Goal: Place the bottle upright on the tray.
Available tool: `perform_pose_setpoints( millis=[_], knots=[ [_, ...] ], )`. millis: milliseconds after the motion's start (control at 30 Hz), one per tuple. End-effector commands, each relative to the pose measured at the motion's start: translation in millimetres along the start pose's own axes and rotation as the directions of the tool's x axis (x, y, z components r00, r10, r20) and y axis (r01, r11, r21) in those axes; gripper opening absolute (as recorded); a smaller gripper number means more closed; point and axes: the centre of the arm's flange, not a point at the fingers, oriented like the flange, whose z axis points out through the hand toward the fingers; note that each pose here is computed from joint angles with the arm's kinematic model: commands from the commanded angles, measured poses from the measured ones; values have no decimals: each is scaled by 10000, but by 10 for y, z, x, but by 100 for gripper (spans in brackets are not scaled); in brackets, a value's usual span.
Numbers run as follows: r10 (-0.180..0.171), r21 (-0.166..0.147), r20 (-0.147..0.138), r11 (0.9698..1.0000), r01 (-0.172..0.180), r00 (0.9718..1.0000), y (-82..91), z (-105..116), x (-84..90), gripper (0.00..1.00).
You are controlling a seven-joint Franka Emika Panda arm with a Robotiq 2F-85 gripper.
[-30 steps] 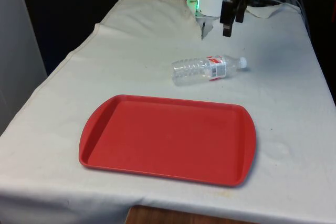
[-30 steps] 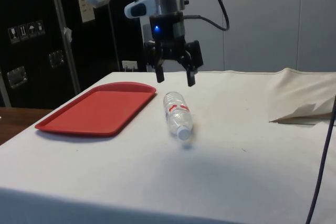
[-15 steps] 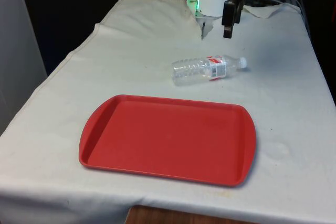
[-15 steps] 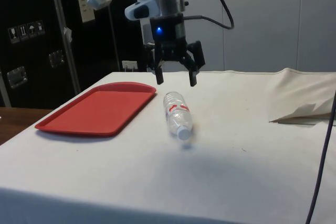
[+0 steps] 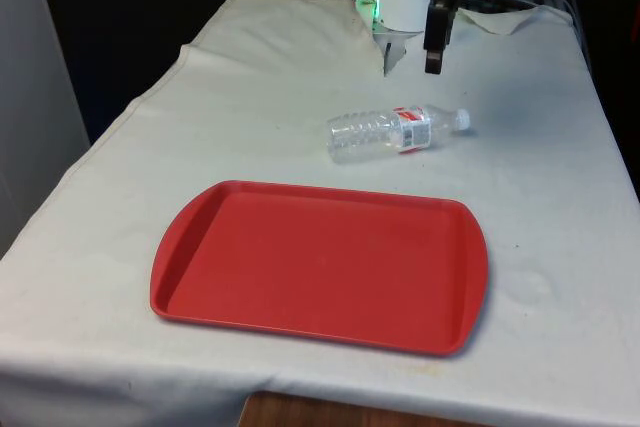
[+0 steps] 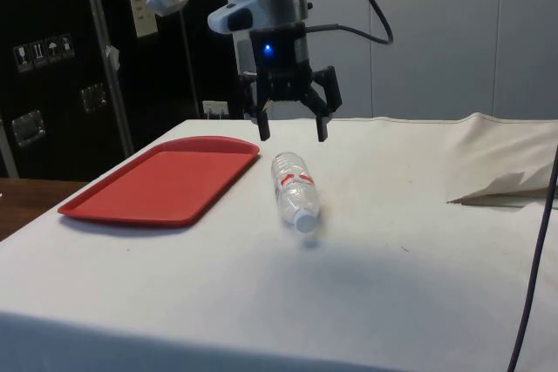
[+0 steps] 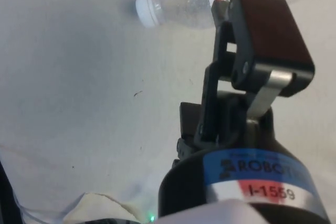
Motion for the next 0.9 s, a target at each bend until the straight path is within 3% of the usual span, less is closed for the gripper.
perform_pose_setpoints(
  millis=[0, 67, 100, 133, 333, 367, 400, 600, 633, 733, 867],
  knots=[
    [-121, -165, 42, 9998, 122, 9999, 9, 3, -6, 100],
    [-282, -163, 45, 9995, 282, 9996, 7, 7, -11, 100],
    [-150, -9, -3, 9999, 150, 9999, 2, -1, -4, 100],
    [-352, -172, 43, 9992, 352, 9994, 9, 6, -16, 100],
    [-877, -216, 30, 9959, 877, 9961, 12, 12, -24, 100],
    [-770, -57, -12, 9970, 770, 9970, 6, 2, -22, 100],
    [-1027, -235, 30, 9944, 1027, 9947, 13, 17, -23, 100],
    [-1484, -273, 39, 9885, 1484, 9889, 7, 40, -27, 100],
    [-1390, -146, -22, 9902, 1389, 9903, -2, 30, -32, 100],
    [-1791, -312, 44, 9833, 1792, 9838, 11, 51, -26, 100],
    [-2077, -330, 50, 9776, 2078, 9782, 13, 68, -24, 100]
  ],
)
